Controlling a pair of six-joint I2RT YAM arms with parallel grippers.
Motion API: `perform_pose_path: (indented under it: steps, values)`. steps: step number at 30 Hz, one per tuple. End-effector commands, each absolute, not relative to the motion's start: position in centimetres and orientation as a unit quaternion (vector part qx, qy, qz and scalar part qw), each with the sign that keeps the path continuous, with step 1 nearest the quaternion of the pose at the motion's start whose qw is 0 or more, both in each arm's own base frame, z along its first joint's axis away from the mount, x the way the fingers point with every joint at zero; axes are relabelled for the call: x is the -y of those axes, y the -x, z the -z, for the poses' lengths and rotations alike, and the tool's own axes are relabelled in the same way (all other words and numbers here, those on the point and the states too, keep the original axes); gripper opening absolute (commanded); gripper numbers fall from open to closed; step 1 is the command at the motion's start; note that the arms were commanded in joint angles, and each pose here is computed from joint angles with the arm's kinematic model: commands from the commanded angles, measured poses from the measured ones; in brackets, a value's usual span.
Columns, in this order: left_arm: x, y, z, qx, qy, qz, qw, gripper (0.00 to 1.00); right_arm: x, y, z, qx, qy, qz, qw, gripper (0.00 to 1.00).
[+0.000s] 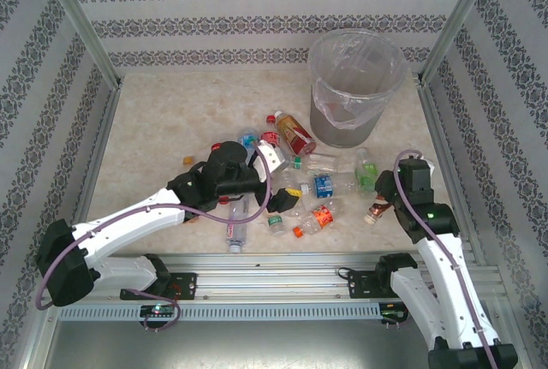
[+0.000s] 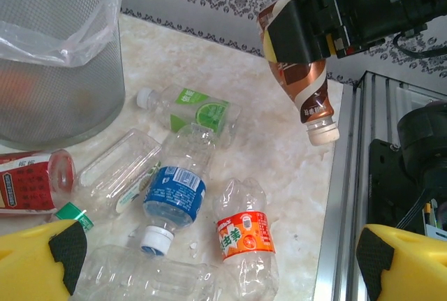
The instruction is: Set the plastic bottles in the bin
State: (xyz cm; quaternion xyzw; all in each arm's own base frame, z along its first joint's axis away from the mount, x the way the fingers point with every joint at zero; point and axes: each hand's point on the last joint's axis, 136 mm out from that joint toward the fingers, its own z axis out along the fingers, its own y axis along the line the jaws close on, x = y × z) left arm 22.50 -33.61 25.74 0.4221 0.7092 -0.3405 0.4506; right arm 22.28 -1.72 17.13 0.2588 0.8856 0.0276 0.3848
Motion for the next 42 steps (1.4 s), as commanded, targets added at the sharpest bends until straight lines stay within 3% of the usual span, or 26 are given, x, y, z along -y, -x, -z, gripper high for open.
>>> perform_pose_path:
  steps: [1,21,35,42]
  values:
    - [33.5,-22.6,-27.6,-0.692,-0.415,0.347,0.478,1.0,2.5,-21.7,-19.3,-0.88,-0.248,-0.003,0.406,0.53]
    - [33.0,-23.1,-29.2,-0.687,-0.393,0.349,0.502,1.0,3.4,-22.9,-33.6,-0.809,-0.191,0.015,0.556,0.5]
    - [32.0,-24.0,-29.9,-0.686,-0.391,0.325,0.521,1.0,-0.1,-28.6,-40.8,-0.789,-0.11,-0.044,0.603,0.49]
    - [32.0,-24.1,-29.7,-0.692,-0.377,0.33,0.519,1.0,-0.2,-31.0,-43.5,-0.783,-0.091,-0.024,0.615,0.49]
